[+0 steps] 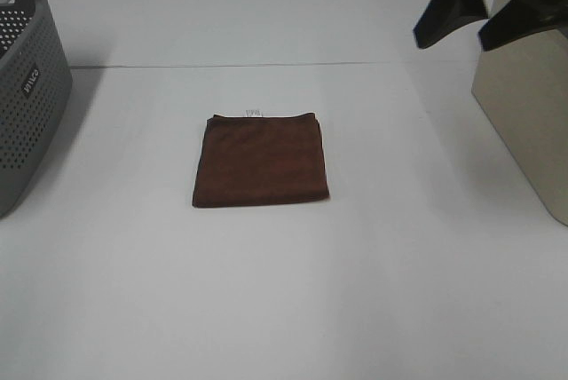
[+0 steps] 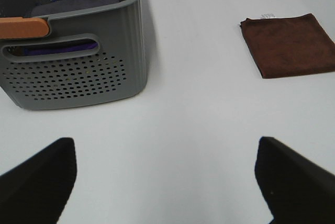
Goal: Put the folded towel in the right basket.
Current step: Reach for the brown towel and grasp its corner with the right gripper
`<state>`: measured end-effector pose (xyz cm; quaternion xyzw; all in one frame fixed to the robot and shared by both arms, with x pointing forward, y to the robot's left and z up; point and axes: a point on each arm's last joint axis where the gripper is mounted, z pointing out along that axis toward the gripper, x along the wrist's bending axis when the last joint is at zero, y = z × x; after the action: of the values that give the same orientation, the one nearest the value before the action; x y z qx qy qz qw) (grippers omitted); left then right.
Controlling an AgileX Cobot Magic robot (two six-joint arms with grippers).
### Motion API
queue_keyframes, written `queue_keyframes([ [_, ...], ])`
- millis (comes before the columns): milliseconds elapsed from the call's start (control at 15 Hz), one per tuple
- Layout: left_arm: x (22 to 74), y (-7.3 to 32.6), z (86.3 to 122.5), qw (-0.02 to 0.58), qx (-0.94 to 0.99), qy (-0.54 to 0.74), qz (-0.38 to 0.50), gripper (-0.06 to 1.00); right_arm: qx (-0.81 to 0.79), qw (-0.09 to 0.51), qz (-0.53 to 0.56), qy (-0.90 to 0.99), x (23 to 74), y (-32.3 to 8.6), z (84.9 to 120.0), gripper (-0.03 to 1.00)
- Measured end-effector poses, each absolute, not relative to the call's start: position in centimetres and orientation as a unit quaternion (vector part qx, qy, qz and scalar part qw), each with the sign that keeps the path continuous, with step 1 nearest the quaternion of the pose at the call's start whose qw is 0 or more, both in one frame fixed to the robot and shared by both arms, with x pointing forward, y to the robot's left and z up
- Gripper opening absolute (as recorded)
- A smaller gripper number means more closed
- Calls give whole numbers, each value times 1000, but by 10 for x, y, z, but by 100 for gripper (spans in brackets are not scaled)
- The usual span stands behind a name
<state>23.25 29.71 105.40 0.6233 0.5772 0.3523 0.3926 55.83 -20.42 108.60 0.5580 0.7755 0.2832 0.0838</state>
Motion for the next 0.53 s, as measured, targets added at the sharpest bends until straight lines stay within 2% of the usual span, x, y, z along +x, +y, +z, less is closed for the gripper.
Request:
queue_keyframes([
  [200, 233, 297, 1054, 393, 623, 577, 352, 88, 540, 28, 246, 804, 590, -160, 1035, 76],
  [533, 233, 297, 1054, 393, 623, 577, 352, 88, 562, -23, 214, 799, 623, -145, 978, 76],
])
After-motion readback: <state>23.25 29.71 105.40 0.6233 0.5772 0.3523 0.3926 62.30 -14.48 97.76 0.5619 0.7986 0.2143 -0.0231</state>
